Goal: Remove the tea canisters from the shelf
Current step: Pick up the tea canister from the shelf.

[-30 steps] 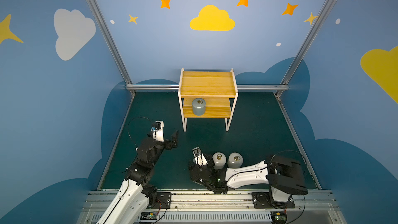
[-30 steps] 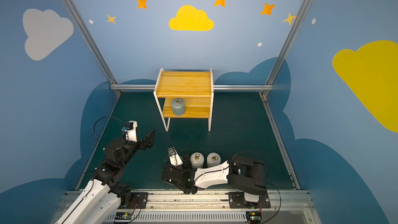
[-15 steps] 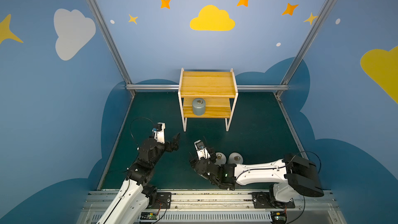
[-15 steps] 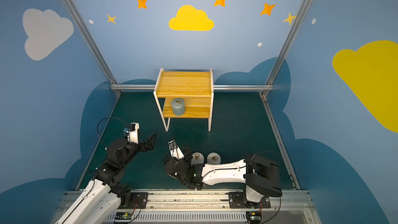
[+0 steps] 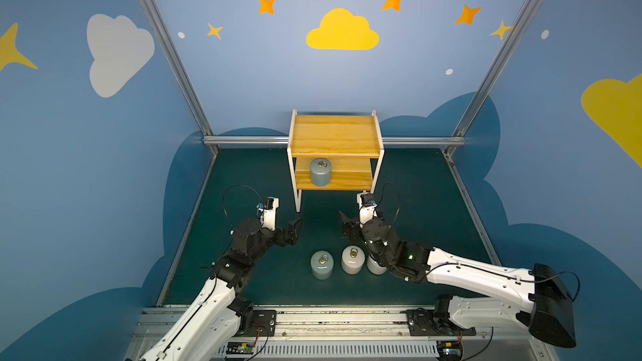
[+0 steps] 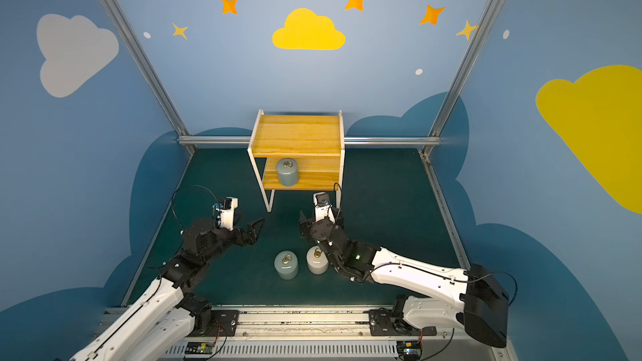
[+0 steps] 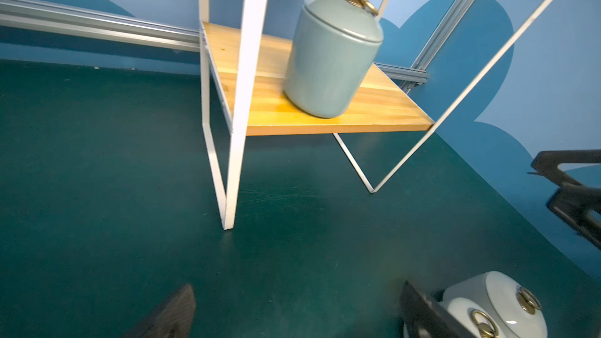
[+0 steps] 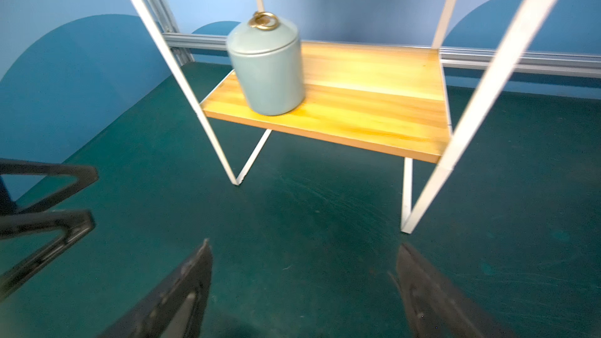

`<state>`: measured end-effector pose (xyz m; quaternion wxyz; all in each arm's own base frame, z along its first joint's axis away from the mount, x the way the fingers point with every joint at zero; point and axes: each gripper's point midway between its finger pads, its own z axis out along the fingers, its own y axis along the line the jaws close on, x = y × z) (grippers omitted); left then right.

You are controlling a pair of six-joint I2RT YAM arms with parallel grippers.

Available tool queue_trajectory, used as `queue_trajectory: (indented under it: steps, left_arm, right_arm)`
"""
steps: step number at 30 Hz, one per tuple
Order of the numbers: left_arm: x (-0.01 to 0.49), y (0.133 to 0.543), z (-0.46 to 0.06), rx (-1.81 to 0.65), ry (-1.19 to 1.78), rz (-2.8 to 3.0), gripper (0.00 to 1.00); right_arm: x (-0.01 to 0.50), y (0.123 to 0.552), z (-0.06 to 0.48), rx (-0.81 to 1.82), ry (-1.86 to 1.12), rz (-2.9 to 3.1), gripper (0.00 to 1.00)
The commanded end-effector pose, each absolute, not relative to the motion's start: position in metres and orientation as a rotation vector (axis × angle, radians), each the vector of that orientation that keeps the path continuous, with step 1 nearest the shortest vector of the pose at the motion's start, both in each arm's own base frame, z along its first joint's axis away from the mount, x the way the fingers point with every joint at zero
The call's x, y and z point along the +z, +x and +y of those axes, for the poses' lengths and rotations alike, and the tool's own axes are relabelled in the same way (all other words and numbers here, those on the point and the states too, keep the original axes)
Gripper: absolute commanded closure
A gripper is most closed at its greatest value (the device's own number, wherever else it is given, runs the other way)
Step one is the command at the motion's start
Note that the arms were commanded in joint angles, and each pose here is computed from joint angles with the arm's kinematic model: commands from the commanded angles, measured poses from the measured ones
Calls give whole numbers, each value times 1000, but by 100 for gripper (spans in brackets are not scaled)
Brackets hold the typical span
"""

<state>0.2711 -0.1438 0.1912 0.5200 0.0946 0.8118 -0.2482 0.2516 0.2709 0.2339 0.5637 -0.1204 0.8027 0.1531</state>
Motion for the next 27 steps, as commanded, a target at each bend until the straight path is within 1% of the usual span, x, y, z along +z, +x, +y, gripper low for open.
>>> queue_trajectory:
  steps: [1, 6, 14, 22, 27]
  left_arm:
    - [226, 278, -169, -620, 295, 1842, 1]
    - [237, 292, -196, -501, 328, 1783, 1]
    - [243, 330, -230, -332, 318, 1702, 0]
    - [248, 366, -251, -215, 300, 1635, 0]
    - [248, 384, -252, -130, 266, 1612, 0]
  right_arm:
    - [221, 253, 245, 326, -310, 1945, 9]
    - [220, 263, 215, 313, -256, 1975, 9]
    - [218, 277, 196, 340, -201, 2010, 9]
    - [214, 286, 184, 370, -157, 2038, 9]
    - [212, 291, 179, 390, -141, 2050, 9]
